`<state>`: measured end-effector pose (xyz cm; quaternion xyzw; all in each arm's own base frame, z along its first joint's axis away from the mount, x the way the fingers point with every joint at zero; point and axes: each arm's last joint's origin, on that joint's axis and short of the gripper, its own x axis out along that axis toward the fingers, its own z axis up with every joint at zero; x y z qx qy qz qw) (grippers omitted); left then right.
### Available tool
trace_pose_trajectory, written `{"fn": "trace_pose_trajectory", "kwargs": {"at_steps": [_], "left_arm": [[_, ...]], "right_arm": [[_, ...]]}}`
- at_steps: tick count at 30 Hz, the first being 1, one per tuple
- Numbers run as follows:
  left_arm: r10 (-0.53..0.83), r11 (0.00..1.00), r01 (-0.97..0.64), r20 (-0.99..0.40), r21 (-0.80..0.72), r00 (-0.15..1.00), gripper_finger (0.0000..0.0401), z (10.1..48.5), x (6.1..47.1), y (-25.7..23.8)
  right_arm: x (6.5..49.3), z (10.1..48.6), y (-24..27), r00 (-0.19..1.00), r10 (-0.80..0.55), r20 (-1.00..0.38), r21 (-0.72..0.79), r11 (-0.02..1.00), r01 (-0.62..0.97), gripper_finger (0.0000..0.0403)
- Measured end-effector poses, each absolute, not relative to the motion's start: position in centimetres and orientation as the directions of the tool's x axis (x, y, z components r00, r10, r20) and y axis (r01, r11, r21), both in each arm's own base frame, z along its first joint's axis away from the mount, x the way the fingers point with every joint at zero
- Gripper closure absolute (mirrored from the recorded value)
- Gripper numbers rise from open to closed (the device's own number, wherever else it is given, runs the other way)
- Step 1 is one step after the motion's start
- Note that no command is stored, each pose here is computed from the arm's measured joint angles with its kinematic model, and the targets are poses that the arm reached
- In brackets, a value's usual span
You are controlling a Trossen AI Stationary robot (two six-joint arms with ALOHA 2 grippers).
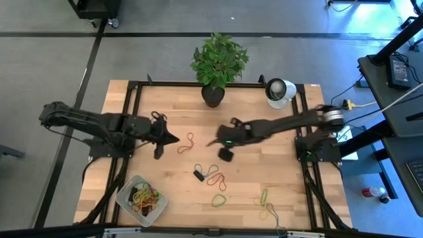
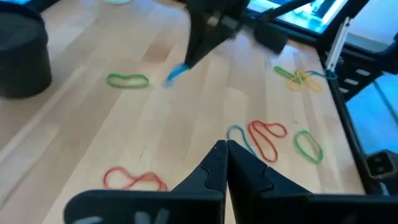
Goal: Pick and place rubber bands into bin
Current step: Put the top blue rubber band into the gray bin
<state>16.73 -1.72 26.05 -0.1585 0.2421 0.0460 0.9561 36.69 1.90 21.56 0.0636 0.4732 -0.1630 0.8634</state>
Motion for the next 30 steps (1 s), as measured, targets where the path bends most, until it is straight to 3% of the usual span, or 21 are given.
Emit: {"fn": "trace_pose_trajectory", "kwargs": {"at_steps": [8, 16, 22, 30], "left_arm": [[0.085, 0.958, -0.195, -0.438, -0.212, 0.895, 0.0399, 25.4, 20.8, -3.3], [0.036, 0.962, -0.152, -0.445, -0.228, 0.895, 0.0389, 25.2, 23.9, -3.6], [0.035, 0.966, -0.139, -0.422, -0.22, 0.906, 0.0321, 25.5, 25.5, -3.0], [0.04, 0.983, -0.085, -0.263, -0.161, 0.964, 0.0223, 26.9, 26.6, -2.8]], "right_arm": [[28.1, 22.5, 4.2, 0.746, -0.134, -0.652, 0.219, 0.909, 0.354, 0.0401], [28.3, 22.9, 5.5, 0.792, -0.137, -0.595, 0.211, 0.924, 0.318, 0.0402], [30.7, 23.4, 6.0, 0.801, -0.132, -0.584, 0.168, 0.946, 0.278, 0.0403], [33.1, 23.8, 6.7, 0.811, -0.079, -0.579, 0.174, 0.96, 0.217, 0.0403]]}}
